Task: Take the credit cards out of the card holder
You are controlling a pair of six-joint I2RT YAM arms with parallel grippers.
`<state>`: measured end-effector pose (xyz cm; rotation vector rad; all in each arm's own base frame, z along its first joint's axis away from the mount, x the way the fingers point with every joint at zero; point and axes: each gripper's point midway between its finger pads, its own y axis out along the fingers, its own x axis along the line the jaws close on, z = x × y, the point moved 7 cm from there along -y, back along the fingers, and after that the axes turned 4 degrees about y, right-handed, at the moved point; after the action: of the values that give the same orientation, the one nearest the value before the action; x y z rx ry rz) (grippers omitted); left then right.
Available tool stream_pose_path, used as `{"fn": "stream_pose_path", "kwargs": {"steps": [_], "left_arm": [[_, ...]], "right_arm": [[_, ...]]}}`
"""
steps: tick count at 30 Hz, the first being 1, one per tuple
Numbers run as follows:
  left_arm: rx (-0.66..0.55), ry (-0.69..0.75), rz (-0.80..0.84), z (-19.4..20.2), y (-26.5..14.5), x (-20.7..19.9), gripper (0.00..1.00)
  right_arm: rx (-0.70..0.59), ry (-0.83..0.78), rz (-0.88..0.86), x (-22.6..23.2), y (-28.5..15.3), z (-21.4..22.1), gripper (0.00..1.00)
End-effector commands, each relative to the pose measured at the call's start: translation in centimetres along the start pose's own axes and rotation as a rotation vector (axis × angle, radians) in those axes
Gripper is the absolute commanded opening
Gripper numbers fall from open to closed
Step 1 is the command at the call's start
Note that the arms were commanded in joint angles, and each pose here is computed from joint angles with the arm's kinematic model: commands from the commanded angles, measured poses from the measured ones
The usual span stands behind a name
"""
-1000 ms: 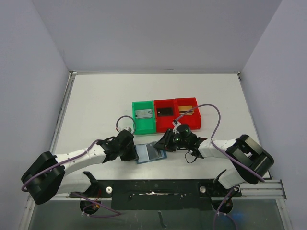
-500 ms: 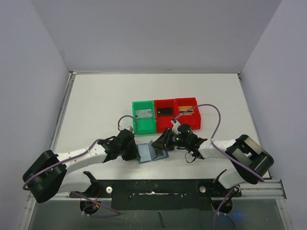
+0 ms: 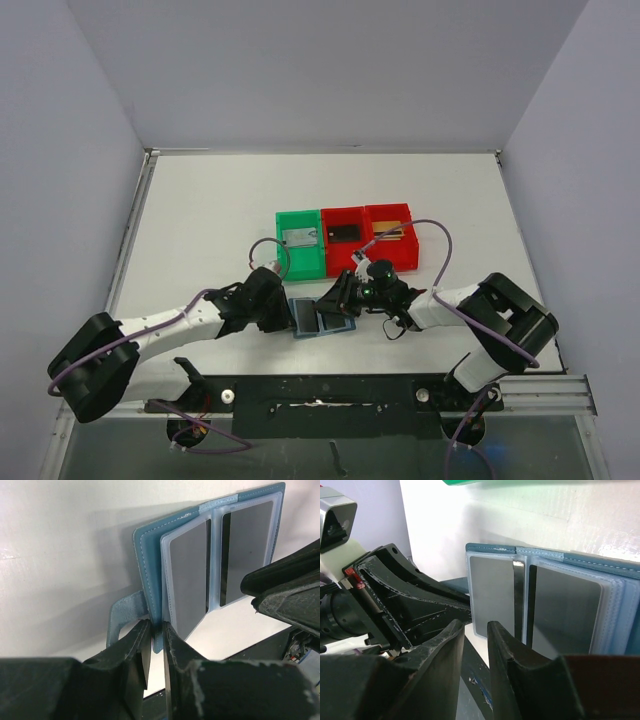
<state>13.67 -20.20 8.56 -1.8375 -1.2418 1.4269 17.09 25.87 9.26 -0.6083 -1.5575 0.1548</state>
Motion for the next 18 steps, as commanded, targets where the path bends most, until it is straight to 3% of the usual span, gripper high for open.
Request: {"fn": "stream_pose_path", "kwargs": {"steps": [1, 11, 18], "left_arm": [[-0.072, -0.002, 0.036, -1.6, -1.0, -1.5, 0.16], [-0.166, -0.035, -0.022, -2.8, -3.9, -1.5, 0.33], [-0.182, -0.012, 0.112, -3.8, -4.3, -4.0, 0.35]], "right_arm": [[-0.022, -0.058, -0.047, 1.9, 0.2, -0.6, 0.27], [-0.091, -0.104, 0.075, 1.7, -0.7, -1.3, 0.29], [-0.09, -0.121, 0.105, 1.7, -0.6, -1.2, 0.3]]}}
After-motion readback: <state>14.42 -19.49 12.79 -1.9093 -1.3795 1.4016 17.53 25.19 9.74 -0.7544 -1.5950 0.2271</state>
